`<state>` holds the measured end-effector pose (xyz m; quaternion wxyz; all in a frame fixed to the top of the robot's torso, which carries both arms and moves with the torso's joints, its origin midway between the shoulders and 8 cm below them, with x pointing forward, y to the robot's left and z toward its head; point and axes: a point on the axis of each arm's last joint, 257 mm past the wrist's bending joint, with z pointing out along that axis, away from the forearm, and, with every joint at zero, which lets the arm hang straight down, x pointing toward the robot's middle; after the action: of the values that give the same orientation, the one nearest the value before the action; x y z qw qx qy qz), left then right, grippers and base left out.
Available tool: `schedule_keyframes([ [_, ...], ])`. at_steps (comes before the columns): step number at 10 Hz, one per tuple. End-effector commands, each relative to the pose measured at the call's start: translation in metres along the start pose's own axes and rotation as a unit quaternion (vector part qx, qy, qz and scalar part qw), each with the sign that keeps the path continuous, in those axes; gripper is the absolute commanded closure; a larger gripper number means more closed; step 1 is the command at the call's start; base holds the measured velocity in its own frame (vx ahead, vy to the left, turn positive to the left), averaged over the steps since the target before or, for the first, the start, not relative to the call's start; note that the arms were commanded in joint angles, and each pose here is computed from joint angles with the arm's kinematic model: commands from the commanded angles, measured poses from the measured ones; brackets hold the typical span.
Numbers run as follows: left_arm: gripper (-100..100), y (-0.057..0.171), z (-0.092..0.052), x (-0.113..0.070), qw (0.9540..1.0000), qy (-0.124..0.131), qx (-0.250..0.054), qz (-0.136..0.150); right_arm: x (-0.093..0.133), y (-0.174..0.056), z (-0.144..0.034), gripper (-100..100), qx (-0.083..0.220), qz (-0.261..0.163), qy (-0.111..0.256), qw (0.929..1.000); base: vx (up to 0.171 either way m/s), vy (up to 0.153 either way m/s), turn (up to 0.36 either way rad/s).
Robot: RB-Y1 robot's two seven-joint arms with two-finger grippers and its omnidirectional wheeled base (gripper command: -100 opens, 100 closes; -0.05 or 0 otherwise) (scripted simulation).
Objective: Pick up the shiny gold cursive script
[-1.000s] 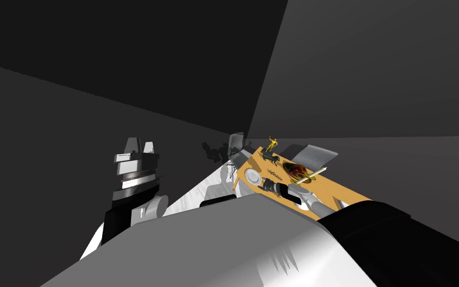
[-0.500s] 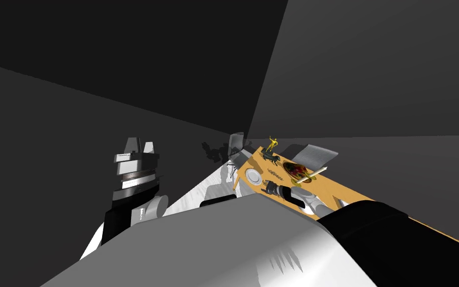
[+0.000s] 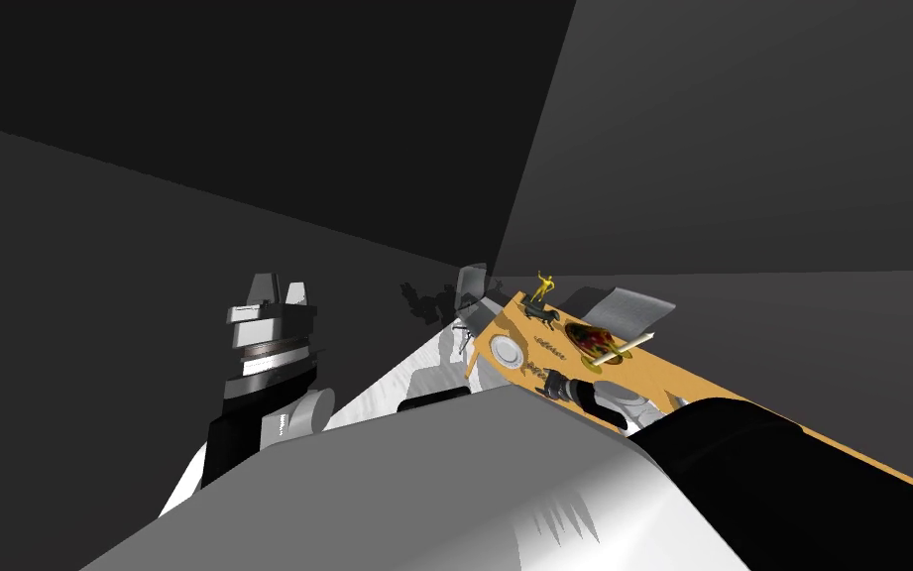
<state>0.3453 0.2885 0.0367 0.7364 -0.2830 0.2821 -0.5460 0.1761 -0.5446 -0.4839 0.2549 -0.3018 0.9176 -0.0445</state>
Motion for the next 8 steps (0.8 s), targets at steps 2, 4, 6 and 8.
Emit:
schedule_keyframes([
  [2,0,0.000,0.000,0.000,1.0000,0.000,0.000,0.000,0.053,-0.003,-0.018,-100,0.010,-0.013,0.059,0.9981,0.034,0.017,0.079],
  [4,0,0.000,0.000,0.000,1.0000,0.000,0.000,0.000,0.086,0.000,-0.031,-100,0.006,-0.019,0.094,0.9953,0.066,0.007,0.140],
  [6,0,0.000,0.000,0.000,1.0000,0.000,0.000,0.000,0.105,0.008,-0.039,-100,-0.005,-0.023,0.114,0.9932,0.058,-0.014,0.094],
  [8,0,0.000,0.000,0.000,1.0000,0.000,0.000,0.000,0.122,0.028,-0.044,-100,-0.030,-0.025,0.129,0.9908,0.058,-0.011,0.096],
])
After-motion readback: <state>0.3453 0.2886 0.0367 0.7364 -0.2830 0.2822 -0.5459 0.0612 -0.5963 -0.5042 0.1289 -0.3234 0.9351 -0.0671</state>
